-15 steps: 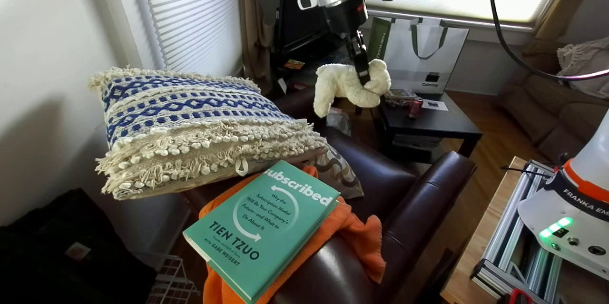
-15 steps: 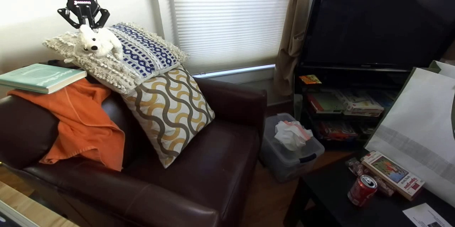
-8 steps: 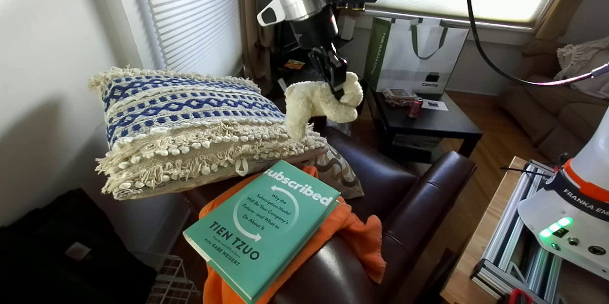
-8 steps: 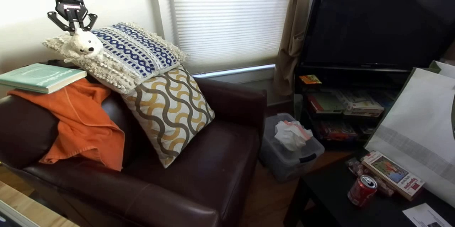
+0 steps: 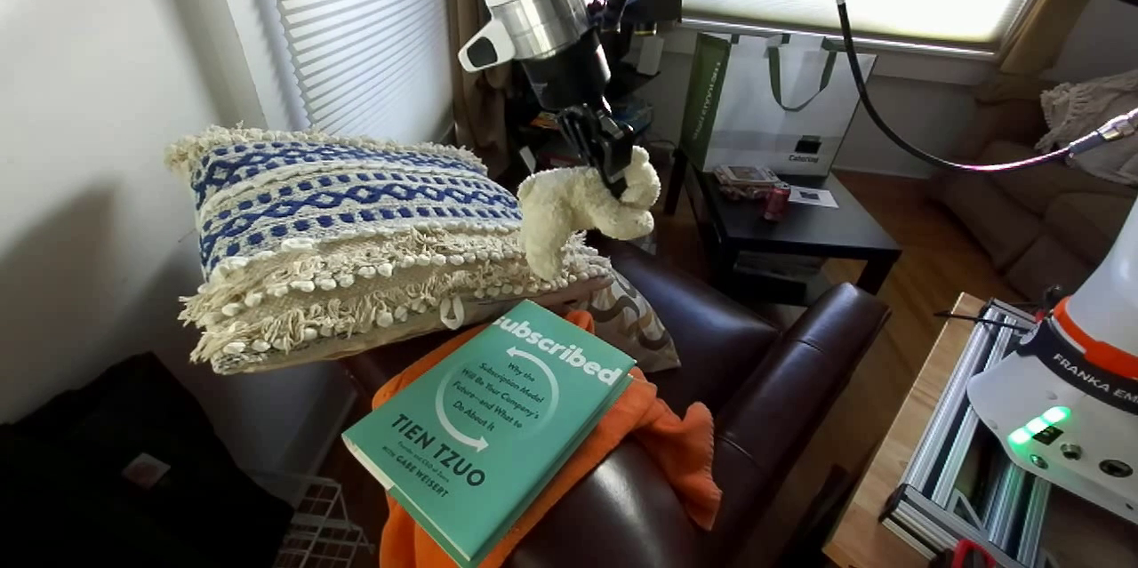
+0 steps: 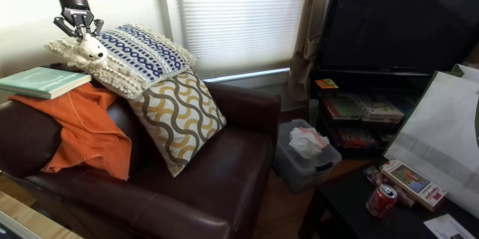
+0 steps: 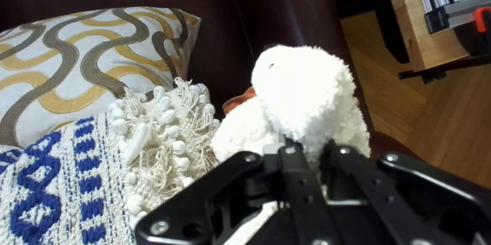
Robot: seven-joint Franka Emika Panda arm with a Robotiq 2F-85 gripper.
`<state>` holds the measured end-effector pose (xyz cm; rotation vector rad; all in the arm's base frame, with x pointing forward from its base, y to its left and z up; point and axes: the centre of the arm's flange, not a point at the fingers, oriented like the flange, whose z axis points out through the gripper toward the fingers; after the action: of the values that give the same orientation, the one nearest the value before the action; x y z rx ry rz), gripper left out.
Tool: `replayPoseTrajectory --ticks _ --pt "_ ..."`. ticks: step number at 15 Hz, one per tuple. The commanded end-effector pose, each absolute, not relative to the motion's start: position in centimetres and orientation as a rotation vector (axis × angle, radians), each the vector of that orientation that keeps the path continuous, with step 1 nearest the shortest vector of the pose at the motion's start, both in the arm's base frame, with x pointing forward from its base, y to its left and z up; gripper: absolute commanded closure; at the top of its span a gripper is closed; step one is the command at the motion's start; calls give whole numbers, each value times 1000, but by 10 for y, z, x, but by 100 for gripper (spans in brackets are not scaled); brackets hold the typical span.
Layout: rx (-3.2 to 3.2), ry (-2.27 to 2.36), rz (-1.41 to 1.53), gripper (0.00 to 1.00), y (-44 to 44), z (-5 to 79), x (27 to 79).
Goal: Pick up the white stuffed toy and put it on the book
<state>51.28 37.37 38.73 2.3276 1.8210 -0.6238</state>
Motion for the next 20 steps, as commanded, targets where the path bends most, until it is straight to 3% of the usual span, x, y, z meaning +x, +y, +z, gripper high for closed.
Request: replayPoseTrajectory --ticks 1,10,15,20 --pt "2279 1897 -460 97 385 368 499" --pt "1812 2323 -101 97 462 370 453" --pt "1501 2527 -19 97 473 409 411" --pt "1209 2719 -47 97 483 401 413"
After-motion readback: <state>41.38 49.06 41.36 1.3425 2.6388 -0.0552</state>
